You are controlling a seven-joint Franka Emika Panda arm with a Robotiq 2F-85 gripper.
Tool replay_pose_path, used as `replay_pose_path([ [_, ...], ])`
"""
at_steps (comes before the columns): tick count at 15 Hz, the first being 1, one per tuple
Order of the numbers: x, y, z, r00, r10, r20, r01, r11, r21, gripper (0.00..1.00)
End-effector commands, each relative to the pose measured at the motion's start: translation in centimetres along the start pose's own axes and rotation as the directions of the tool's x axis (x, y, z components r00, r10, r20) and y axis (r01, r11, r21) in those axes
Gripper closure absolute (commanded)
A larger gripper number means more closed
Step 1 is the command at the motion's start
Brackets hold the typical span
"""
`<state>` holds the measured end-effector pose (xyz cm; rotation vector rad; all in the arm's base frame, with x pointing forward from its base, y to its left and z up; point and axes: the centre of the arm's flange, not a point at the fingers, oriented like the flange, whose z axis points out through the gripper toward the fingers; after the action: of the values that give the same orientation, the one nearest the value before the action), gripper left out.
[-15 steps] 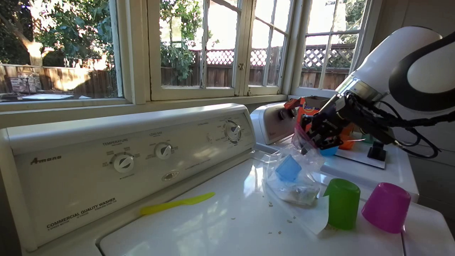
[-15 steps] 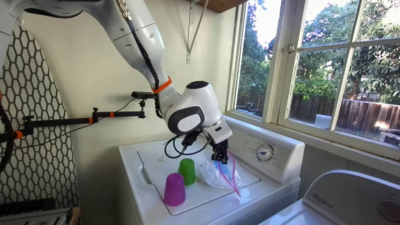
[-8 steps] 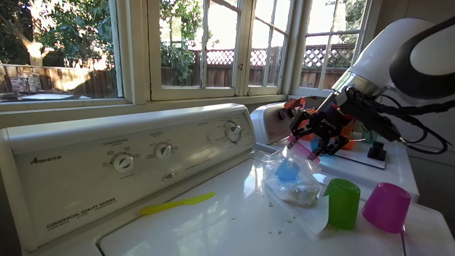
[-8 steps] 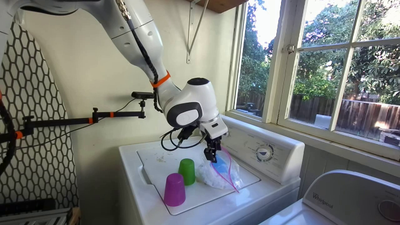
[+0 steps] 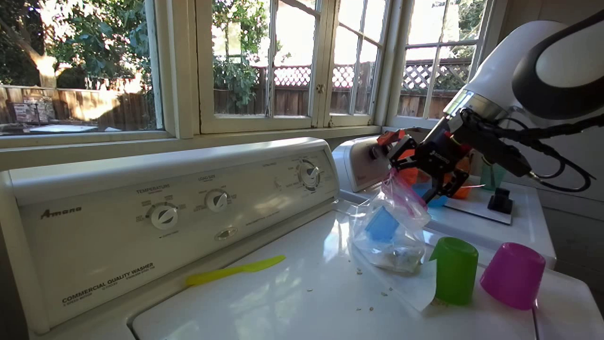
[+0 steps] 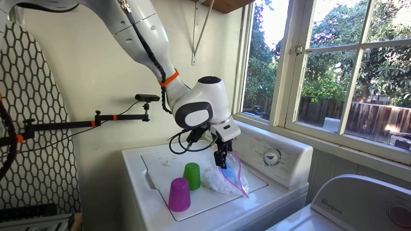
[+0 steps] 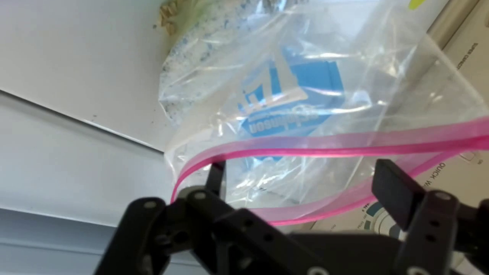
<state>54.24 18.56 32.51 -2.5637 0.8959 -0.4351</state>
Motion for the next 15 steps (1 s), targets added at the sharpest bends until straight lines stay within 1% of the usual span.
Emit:
replay_pose_path([
  [1, 0.0, 0.6, -3.8, 1.000, 0.006, -0.017, -0.005, 0.999, 0.032, 0.00],
  [2, 0.1, 0.5, -4.6, 1.000, 0.006, -0.020, -0.005, 0.999, 0.034, 0.00],
  [4, 0.2, 0.6, -6.3, 0.999, -0.014, -0.049, 0.014, 1.000, 0.005, 0.00],
  [5, 0.3, 0.8, -6.8, 0.997, -0.045, -0.061, 0.043, 0.998, -0.041, 0.00],
  [6, 0.4, 1.2, -7.1, 0.996, -0.071, -0.053, 0.067, 0.995, -0.068, 0.00],
  [8, 0.9, 1.9, -6.8, 0.992, -0.118, -0.039, 0.113, 0.987, -0.117, 0.00],
  [10, 0.8, 2.0, -6.1, 0.989, -0.146, -0.024, 0.142, 0.982, -0.121, 0.00],
  [13, -0.2, 1.4, -4.6, 0.985, -0.173, 0.004, 0.172, 0.977, -0.123, 0.00],
  [15, -1.0, 1.2, -3.2, 0.981, -0.191, 0.023, 0.192, 0.972, -0.138, 0.03],
])
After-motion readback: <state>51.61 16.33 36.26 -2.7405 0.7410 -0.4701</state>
